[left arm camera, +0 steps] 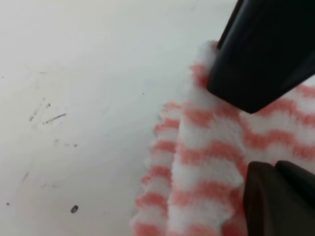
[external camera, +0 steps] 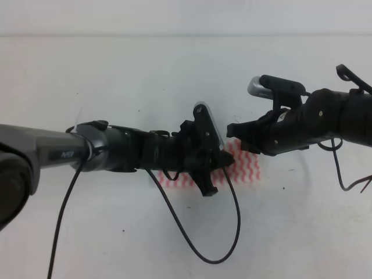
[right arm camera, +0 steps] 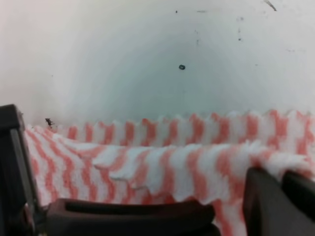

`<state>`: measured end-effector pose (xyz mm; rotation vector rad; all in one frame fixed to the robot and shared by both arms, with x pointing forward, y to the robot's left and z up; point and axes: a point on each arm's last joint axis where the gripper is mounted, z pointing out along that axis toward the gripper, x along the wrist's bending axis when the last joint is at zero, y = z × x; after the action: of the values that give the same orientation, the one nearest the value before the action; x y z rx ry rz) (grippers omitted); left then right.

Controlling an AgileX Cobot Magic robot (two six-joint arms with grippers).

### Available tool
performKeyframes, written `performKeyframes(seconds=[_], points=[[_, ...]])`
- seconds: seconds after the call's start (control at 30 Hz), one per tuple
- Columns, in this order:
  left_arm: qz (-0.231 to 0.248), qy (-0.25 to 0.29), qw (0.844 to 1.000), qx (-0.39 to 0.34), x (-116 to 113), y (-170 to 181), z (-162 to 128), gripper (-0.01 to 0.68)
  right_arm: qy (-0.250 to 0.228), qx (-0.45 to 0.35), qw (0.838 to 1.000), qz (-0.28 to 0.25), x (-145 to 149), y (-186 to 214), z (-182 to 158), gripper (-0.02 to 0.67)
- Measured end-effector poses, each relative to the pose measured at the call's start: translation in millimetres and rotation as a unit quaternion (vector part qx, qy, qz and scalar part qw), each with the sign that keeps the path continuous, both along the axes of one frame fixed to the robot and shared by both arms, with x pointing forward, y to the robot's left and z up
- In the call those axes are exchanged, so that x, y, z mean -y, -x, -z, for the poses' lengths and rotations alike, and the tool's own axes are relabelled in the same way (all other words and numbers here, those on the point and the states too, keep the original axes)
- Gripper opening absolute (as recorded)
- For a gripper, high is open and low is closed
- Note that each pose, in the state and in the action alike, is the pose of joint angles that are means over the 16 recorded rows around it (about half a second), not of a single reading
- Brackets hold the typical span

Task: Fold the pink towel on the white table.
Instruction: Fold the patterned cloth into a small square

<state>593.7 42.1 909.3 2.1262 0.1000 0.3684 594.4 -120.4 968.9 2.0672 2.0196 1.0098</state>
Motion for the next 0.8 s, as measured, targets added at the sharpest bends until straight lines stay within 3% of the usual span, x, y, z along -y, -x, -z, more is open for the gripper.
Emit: performKeyframes(seconds=[0.8], points=[[-0.029,-0.007,0.999,0.017,0,-12,-9,-0.005,0.000,0.000,1.000,0.000,0,0,0,-0.016]])
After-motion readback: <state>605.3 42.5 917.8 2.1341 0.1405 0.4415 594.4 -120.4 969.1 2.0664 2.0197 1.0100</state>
